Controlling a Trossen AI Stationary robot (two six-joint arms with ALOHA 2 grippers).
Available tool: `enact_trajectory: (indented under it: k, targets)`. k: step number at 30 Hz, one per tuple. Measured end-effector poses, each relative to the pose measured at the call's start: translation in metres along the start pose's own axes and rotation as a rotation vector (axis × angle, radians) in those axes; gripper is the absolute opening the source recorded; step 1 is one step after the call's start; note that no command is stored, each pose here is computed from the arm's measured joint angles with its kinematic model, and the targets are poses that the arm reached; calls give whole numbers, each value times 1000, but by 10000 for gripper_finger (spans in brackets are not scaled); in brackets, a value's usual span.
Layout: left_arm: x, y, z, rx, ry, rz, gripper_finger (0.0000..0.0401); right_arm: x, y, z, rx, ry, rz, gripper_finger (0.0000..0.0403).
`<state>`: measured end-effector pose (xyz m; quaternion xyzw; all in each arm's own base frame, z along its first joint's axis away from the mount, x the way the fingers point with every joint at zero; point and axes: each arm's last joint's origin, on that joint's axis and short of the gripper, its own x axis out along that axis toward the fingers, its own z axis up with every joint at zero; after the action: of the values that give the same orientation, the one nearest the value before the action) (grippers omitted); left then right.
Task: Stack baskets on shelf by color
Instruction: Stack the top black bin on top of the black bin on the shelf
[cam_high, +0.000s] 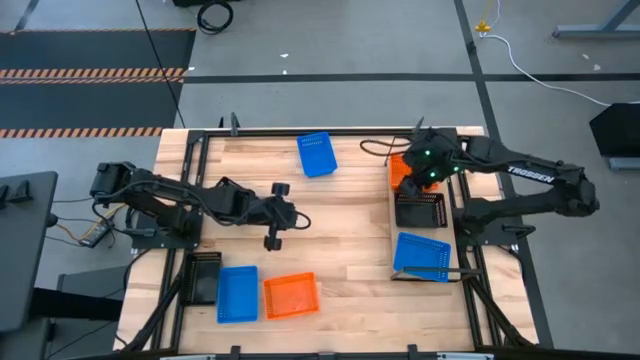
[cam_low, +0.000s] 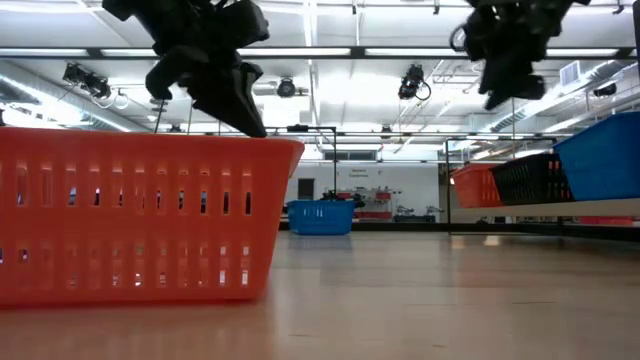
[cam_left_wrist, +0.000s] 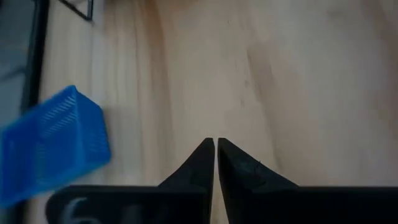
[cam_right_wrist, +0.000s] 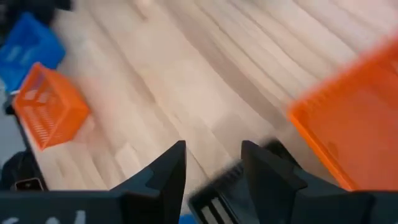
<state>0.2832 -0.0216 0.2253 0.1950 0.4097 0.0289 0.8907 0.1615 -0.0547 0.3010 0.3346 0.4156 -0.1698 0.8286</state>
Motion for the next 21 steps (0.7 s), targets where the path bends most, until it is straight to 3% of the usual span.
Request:
enact_trajectory:
  k: [6, 13, 17, 21]
  targets:
    - [0, -2, -7, -145, 75, -1, 20, 20, 30, 9, -212, -64, 112, 161]
    - [-4, 5, -30, -337, 298, 222, 32, 60, 60, 2, -377, 18, 114, 161]
    - [-8, 6, -44, -534, 410, 288, 51, 79, 68, -5, -415, 95, 101, 161]
    - [-14, 6, -57, -618, 529, 342, 77, 90, 75, -12, -460, 140, 101, 161]
